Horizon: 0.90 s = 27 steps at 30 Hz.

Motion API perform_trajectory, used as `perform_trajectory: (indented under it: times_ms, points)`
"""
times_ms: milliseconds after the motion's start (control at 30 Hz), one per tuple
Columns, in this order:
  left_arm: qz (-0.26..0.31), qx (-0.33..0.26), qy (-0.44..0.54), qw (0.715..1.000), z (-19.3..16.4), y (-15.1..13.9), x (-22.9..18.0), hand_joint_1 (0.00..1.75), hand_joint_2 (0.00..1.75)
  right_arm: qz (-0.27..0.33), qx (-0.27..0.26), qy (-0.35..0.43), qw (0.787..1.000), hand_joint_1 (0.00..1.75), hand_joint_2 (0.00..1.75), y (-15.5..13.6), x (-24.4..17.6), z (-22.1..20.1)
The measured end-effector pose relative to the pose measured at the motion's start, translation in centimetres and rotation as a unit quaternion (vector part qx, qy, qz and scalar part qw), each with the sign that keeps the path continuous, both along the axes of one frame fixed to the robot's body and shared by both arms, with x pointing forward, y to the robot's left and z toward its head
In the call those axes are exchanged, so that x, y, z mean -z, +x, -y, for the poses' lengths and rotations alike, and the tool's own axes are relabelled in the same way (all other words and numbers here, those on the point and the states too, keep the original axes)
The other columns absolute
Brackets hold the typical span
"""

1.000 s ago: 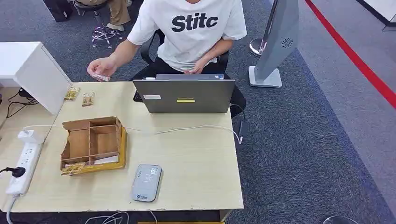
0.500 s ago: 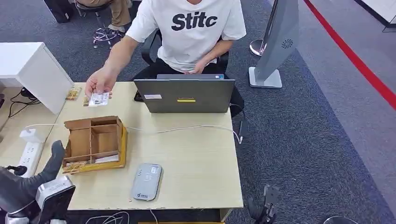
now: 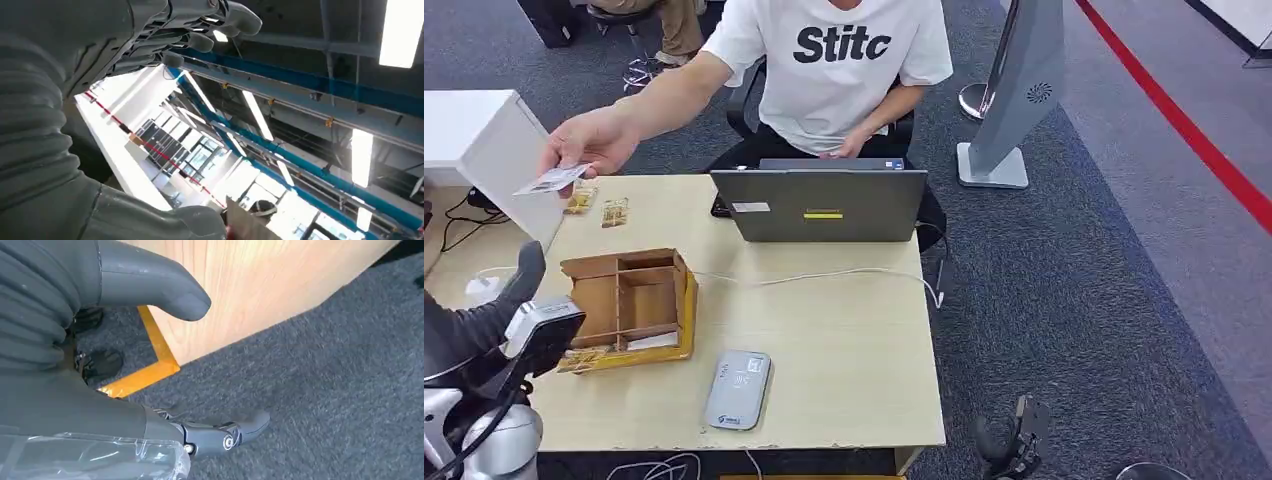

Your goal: Pass the card to the sensor for recognition and then transmit it.

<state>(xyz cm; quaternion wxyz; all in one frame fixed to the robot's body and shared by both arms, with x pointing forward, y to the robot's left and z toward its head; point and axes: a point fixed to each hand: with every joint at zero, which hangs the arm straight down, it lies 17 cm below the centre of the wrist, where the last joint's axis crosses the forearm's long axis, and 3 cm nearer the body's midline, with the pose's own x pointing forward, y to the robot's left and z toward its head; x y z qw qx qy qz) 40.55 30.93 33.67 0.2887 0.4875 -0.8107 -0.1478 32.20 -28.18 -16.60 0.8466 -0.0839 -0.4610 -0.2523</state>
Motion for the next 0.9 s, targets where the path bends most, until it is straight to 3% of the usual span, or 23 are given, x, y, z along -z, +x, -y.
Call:
perform_trajectory:
  times_ms: [267, 567, 633, 900]
  points:
    - [-0.088, -0.049, 0.014, 0.995, -4.8, 4.2, 5.6, 0.00, 1.75, 0.022, -0.011, 0.048, 0.999, 0.00, 1.75, 0.2, -0.2, -1.3]
    - [-0.150, -0.070, 0.018, 0.986, -7.2, 6.1, 10.0, 0.00, 1.75, 0.016, -0.014, 0.041, 0.999, 0.00, 1.75, -0.2, 0.0, -1.3]
    - [-0.159, -0.073, 0.023, 0.984, -7.4, 6.3, 10.6, 1.75, 1.75, 0.016, -0.014, 0.042, 0.999, 0.00, 1.75, -0.2, 0.0, -1.3]
    - [-0.196, -0.085, 0.045, 0.976, -8.0, 7.1, 13.1, 1.75, 1.75, 0.017, -0.017, 0.046, 0.999, 0.00, 1.75, -0.1, 0.0, -1.5]
